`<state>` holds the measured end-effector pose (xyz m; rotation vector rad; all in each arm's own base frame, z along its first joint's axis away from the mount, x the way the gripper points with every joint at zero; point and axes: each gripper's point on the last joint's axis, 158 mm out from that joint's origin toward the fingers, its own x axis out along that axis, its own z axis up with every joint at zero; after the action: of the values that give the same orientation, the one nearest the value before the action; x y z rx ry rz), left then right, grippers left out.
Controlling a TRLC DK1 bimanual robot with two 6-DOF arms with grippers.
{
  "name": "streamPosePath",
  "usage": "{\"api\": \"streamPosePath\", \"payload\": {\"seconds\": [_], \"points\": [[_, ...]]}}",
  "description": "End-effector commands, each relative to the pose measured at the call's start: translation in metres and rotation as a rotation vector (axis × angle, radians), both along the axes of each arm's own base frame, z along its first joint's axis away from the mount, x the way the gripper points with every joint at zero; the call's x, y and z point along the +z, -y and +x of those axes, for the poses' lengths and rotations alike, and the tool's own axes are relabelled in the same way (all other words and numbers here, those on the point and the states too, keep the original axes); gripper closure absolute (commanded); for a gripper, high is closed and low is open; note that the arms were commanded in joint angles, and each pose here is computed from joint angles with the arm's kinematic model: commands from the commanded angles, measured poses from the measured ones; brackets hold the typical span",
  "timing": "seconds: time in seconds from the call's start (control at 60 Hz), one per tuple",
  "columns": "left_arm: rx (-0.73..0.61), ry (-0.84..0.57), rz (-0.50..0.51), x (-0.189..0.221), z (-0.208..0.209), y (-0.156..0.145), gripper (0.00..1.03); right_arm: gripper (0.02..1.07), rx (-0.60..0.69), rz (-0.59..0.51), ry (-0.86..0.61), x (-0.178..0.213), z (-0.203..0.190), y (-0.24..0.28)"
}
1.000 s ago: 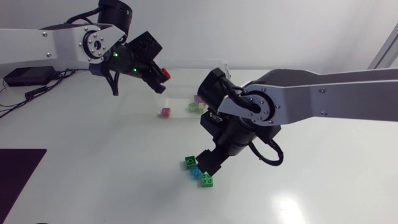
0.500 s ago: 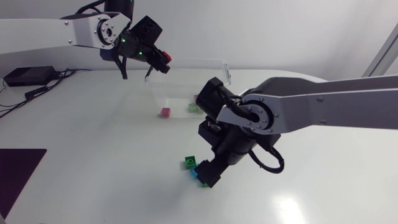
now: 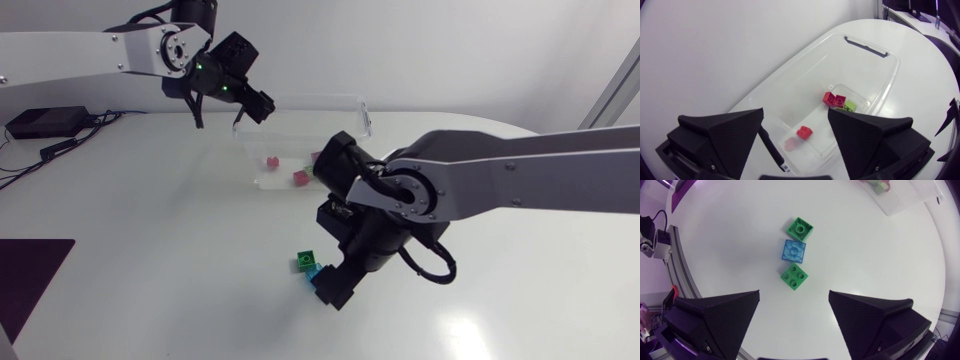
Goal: Place the duplo bricks in the container
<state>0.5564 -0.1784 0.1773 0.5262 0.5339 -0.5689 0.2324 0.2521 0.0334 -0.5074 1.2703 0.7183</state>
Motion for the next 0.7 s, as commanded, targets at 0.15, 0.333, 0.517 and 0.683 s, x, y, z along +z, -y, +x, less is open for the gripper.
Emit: {"api": "streamPosePath", "payload": {"seconds": [0.15, 0.333, 0.517, 0.683], "points": [[0.024, 0.04, -0.025, 0.052, -0.035, -0.017, 0.05, 0.07, 0.124, -0.04, -0.085, -0.021, -0.033, -0.004], [0.009, 0.038, 0.005, 0.053, -0.071, -0.029, 0.05, 0.07, 0.258, -0.04, -0.058, -0.032, -0.028, -0.004], [0.013, 0.045, 0.039, 0.053, -0.098, -0.05, 0.05, 0.07, 0.364, -0.01, -0.031, -0.036, -0.007, 0.003], [0.002, 0.056, 0.059, 0.054, -0.123, -0.057, 0.05, 0.1, 0.467, -0.021, -0.071, -0.045, -0.009, 0.005]]}}
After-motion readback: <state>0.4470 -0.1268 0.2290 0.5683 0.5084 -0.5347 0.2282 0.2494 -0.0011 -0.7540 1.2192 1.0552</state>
